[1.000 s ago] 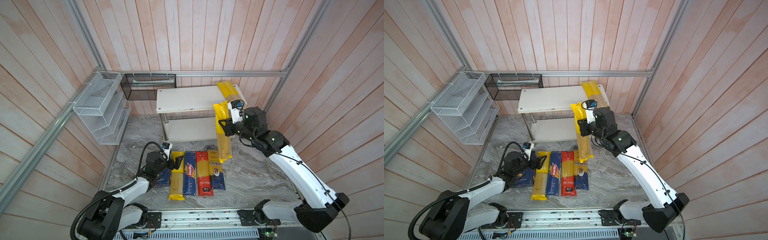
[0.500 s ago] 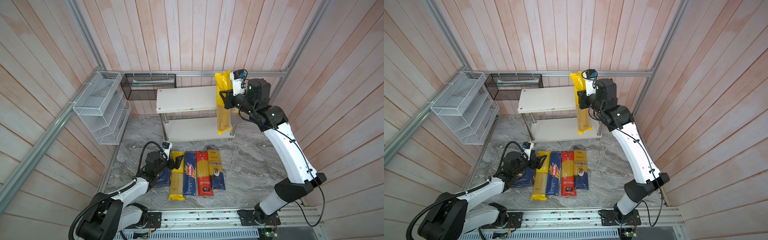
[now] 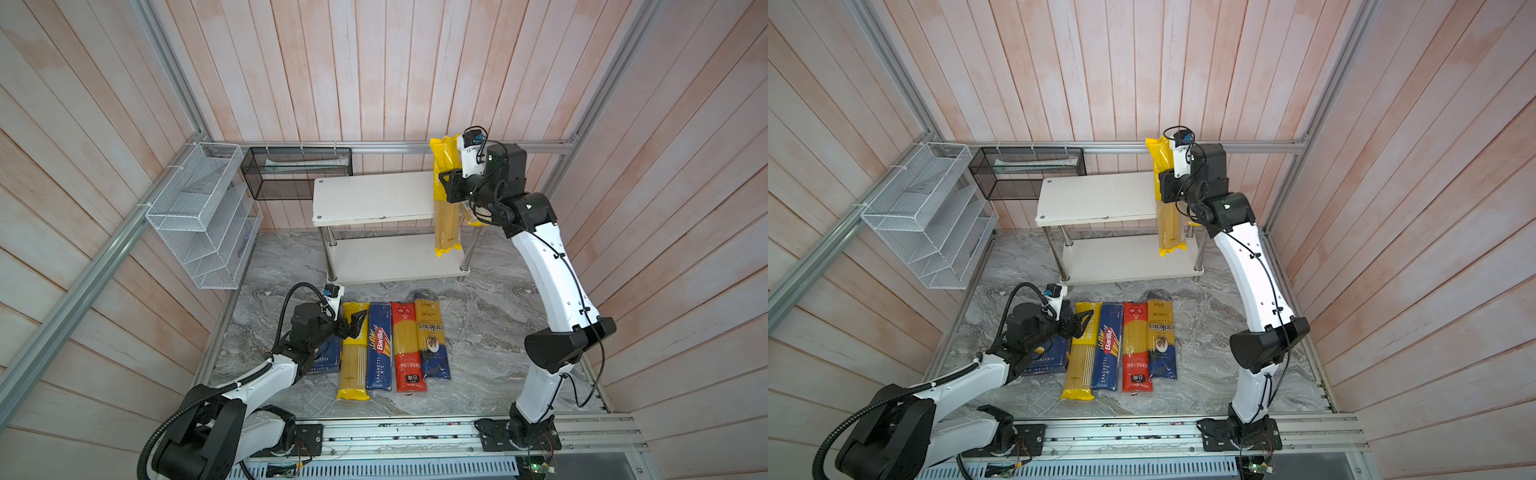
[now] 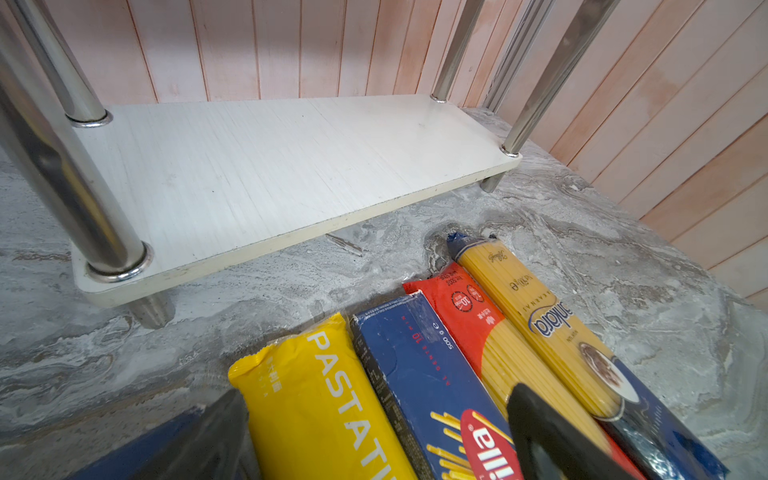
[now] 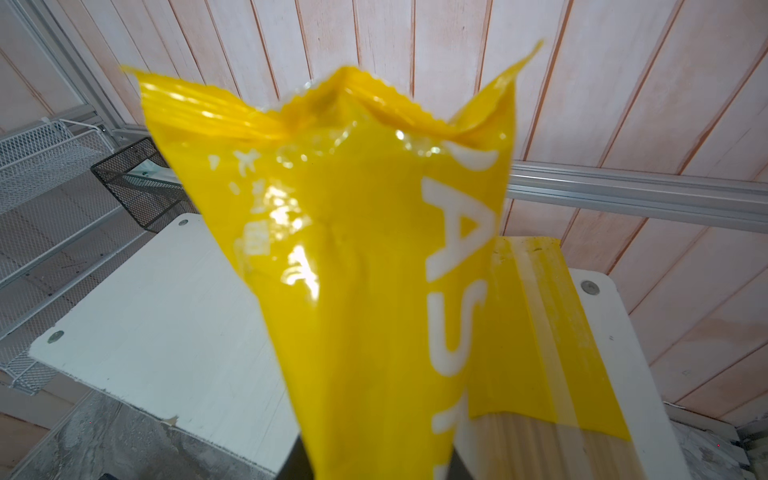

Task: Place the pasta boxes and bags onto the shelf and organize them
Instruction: 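Carry the hanging yellow bag up toward the shelf top with the right gripper, then lower the yellow bag onto the top shelf beside the first bag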

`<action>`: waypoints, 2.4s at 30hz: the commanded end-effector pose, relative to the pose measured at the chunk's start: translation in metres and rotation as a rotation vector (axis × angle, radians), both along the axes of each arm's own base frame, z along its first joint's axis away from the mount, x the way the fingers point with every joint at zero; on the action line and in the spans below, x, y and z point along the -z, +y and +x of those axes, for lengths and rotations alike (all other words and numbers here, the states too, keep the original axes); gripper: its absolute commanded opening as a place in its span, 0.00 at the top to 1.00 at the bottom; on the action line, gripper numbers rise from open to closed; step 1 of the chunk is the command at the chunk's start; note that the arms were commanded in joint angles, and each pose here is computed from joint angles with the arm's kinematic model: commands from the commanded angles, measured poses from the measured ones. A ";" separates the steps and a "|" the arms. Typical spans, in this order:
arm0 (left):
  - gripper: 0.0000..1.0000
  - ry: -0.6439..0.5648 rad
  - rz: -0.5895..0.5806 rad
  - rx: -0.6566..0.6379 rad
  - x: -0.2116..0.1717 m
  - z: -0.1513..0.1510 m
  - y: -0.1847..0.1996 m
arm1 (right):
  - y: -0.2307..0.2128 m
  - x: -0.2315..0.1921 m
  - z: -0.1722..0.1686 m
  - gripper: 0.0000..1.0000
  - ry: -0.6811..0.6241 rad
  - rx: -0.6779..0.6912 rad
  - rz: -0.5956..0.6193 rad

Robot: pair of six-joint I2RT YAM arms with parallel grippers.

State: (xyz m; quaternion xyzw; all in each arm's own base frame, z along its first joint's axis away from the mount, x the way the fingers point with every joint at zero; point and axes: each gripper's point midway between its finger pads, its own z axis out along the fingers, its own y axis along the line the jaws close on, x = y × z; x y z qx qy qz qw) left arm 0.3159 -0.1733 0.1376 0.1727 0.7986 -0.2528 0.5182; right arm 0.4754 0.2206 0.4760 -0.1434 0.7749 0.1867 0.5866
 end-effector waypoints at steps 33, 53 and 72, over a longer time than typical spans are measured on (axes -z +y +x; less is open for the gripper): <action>0.00 -0.027 0.005 0.005 -0.006 0.002 -0.001 | -0.012 -0.037 0.074 0.90 -0.195 0.124 0.206; 0.00 -0.025 0.007 0.014 -0.006 0.001 -0.003 | -0.011 0.010 0.107 0.72 -0.098 0.156 0.230; 0.00 -0.024 0.007 0.014 -0.006 0.002 -0.003 | 0.009 -0.033 0.055 0.55 -0.139 0.039 0.209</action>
